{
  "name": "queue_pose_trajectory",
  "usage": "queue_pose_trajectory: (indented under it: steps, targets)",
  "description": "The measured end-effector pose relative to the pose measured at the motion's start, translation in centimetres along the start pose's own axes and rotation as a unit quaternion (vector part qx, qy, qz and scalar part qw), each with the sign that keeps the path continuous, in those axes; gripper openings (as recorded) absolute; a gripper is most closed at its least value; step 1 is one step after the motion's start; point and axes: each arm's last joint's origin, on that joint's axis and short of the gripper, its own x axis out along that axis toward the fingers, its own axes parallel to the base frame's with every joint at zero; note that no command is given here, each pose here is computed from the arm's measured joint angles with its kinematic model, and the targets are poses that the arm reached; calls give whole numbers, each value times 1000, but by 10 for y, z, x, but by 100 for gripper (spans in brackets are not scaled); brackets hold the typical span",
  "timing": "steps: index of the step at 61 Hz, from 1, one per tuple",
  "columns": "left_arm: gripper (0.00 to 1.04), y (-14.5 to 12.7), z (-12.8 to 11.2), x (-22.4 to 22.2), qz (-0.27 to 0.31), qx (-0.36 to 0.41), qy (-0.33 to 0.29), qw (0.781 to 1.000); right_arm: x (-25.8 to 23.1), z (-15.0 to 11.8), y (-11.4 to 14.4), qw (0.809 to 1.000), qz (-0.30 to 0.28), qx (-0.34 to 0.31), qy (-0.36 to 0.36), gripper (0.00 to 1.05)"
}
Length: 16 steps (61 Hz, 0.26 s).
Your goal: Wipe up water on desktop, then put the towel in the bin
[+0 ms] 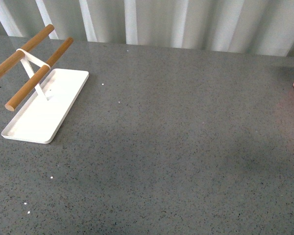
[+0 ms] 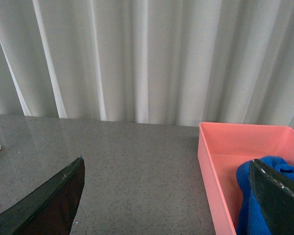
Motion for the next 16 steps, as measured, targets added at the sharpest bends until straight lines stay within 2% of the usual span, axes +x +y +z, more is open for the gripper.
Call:
queue_pose_trajectory:
  steps: [16]
  targets:
    - [98, 0, 0, 0, 0, 0, 0, 1000, 0, 0, 0, 1000, 0, 0, 0, 98]
